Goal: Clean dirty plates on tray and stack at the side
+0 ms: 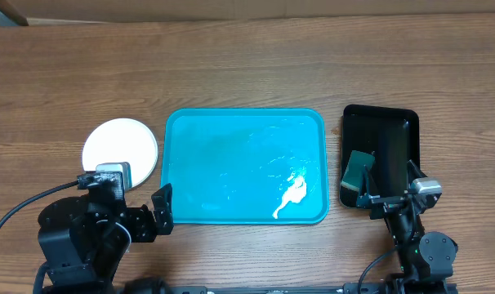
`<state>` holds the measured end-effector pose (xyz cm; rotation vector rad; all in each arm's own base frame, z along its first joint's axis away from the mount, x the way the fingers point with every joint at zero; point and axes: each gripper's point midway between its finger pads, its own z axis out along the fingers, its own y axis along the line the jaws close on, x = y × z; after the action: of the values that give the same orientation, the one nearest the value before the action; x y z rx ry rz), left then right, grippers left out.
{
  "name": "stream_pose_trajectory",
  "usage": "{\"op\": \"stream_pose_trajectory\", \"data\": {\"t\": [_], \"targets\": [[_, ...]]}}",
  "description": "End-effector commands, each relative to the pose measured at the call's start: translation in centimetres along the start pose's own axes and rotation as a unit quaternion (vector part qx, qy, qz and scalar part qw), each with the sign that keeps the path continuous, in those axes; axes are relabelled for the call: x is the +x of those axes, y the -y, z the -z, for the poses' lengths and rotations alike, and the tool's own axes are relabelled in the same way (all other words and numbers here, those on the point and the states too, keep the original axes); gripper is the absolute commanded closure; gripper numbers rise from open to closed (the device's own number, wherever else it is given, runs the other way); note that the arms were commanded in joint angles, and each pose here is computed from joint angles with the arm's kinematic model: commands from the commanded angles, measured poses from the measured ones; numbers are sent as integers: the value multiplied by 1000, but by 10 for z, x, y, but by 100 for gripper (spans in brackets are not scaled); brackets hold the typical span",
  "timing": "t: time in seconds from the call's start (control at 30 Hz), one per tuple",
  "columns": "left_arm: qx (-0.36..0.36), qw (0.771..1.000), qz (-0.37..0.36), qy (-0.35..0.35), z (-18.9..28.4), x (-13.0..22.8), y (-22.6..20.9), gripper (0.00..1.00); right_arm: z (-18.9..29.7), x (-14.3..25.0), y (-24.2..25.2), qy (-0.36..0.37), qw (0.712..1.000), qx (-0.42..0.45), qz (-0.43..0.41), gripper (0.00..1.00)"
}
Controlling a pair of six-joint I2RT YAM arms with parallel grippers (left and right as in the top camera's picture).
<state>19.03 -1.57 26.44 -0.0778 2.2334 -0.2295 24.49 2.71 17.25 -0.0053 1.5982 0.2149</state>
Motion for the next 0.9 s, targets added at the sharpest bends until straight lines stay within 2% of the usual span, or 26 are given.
{"op": "stream_pose_trajectory", "data": {"t": [0.0,0.53,0.67,0.87], "targets": [[8,1000,-15,-2,-1,3,3,0,0,1,-1,3,1000,-4,4,0],[6,1000,-15,-1,0,3,2,0,0,1,-1,3,1000,-4,4,0],[-10,1000,-19,16,2,2,-3,0,0,1,-1,3,1000,-4,4,0],[4,997,-30,74,-17,15,-4,0,0,1,-1,3,1000,-4,4,0]]}}
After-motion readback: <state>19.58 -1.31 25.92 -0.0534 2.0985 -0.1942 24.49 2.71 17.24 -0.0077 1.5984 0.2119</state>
